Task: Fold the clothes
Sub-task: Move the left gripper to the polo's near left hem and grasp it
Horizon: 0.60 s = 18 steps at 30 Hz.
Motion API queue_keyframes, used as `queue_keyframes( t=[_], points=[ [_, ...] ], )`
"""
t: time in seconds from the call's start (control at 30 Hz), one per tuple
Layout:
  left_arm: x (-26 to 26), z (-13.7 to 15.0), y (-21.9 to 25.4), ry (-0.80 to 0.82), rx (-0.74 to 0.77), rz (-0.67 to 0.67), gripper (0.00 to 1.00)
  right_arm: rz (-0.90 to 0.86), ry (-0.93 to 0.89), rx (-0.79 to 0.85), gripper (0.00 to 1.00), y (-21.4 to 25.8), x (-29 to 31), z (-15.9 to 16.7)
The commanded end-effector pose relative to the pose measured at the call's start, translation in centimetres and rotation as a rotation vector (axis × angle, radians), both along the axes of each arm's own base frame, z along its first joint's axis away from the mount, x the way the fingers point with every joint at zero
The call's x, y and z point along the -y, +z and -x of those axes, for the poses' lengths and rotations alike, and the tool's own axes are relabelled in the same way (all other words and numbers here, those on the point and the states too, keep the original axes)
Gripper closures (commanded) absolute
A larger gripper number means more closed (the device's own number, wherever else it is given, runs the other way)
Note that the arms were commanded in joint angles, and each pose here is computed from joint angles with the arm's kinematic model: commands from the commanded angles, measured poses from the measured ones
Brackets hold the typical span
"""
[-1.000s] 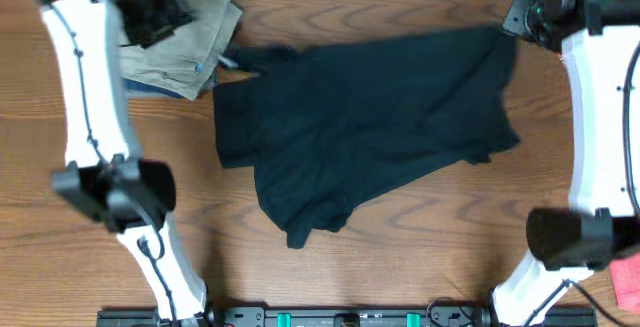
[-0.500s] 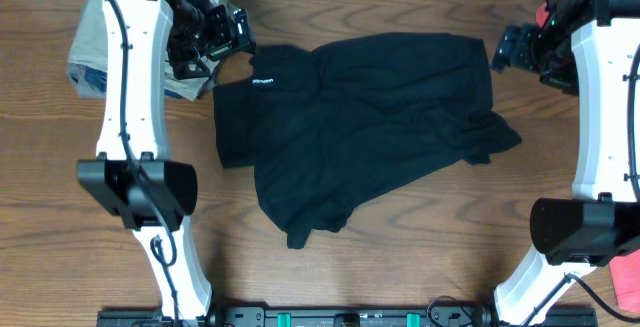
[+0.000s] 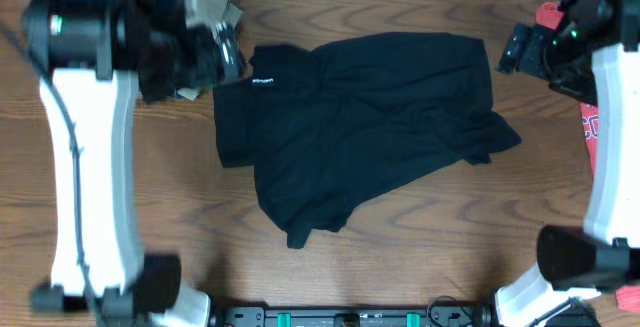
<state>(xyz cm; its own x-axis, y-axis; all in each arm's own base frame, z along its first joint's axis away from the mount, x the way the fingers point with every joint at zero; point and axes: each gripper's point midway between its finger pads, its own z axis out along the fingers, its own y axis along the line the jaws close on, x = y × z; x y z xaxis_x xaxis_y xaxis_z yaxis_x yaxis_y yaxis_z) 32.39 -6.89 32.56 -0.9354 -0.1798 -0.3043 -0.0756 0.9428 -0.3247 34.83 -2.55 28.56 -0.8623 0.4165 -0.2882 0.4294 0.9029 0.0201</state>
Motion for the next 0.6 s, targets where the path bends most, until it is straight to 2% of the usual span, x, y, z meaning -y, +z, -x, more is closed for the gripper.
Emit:
queue_keyframes(
  t=[0.0, 0.17, 0.4, 0.57],
  points=[
    [1.0, 5.5, -2.5, -0.078, -0.150, -0.032, 0.02, -0.021, 0.020, -0.025, 0.01, -0.4, -0.7, 1.2],
    [2.8, 11.1, -6.3, -0.149, -0.259, -0.047, 0.02, -0.012, 0.018, -0.079, 0.01, -2.5, -0.6, 1.4],
    [5.6, 15.0, -13.6, -0.138, -0.354, -0.049, 0.00, -0.008, 0.017, -0.120, 0.01, -5.6, -0.5, 0.9],
    [7.7, 17.0, -19.8, -0.143, -0.444, -0.080, 0.05, -0.008, 0.017, -0.147, 0.01, -7.3, -0.4, 0.9]
  ],
)
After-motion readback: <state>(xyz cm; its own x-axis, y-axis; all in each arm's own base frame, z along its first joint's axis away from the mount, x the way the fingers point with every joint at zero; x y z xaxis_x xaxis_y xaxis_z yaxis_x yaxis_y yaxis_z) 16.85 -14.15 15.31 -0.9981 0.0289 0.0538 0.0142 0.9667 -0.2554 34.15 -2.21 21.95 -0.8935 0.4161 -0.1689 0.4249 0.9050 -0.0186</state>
